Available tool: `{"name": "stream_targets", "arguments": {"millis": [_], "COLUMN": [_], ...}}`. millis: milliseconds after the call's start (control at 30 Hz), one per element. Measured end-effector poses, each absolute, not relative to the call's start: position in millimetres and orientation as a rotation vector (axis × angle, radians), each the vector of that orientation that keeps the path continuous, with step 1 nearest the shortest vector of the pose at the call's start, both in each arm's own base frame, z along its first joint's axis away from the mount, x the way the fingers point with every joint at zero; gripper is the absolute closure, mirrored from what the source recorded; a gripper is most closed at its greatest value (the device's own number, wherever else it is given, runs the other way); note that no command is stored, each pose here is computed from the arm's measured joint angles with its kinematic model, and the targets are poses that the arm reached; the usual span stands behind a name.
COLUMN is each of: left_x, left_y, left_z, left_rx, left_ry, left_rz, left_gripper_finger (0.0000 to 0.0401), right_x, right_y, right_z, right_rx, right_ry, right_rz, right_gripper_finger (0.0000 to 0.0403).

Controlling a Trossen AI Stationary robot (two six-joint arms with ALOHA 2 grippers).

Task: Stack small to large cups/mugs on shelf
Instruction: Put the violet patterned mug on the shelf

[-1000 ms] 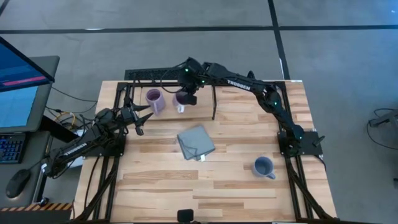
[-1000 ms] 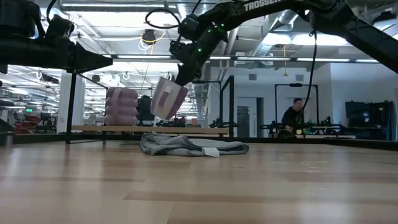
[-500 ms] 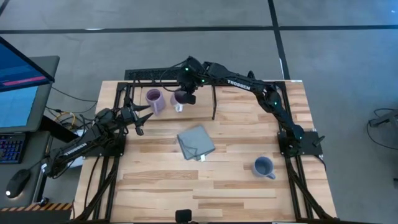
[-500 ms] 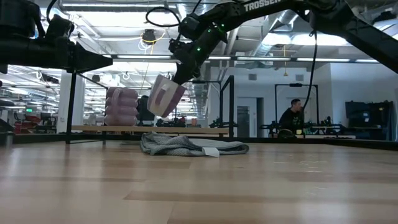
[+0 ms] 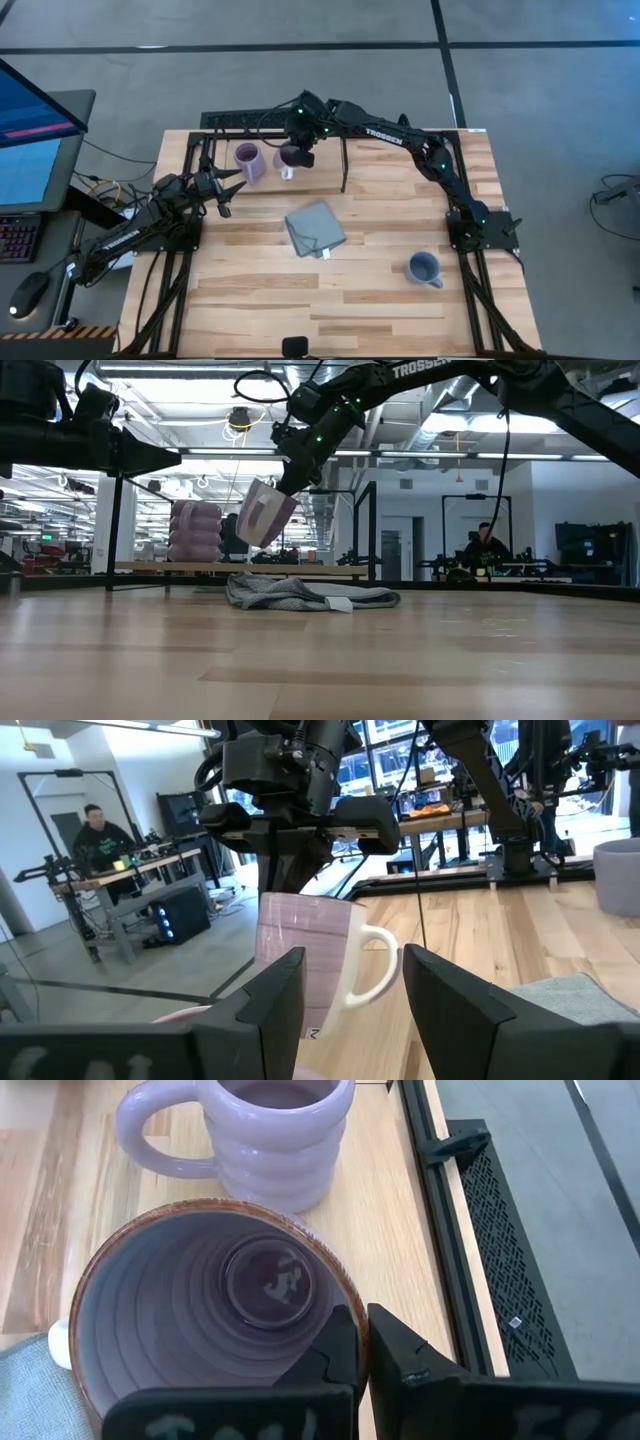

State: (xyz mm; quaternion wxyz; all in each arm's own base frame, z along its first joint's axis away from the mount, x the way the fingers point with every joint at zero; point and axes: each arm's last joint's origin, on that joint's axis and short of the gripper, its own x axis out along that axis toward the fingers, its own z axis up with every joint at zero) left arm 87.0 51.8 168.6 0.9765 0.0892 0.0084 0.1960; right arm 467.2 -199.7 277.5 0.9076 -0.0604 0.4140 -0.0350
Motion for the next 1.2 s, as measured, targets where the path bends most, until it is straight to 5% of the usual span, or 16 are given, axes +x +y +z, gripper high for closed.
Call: {"name": "stream_targets", "arguments": {"millis": [1200], "left_x": [87.1], "left_y": [51.7], "left_z": [168.6], "left_rx": [0.178], "left_ry": [0.016], "left_rz": [0.393], "left_gripper_finger": [0.0239], "right_x": [466.1], "right_y": [-206.7], "right_z": [272.2], "right_rx": [-0.084], "right_ry": [0.841], "right_rz": [-0.107], "right_gripper_finger": [0.0386]}}
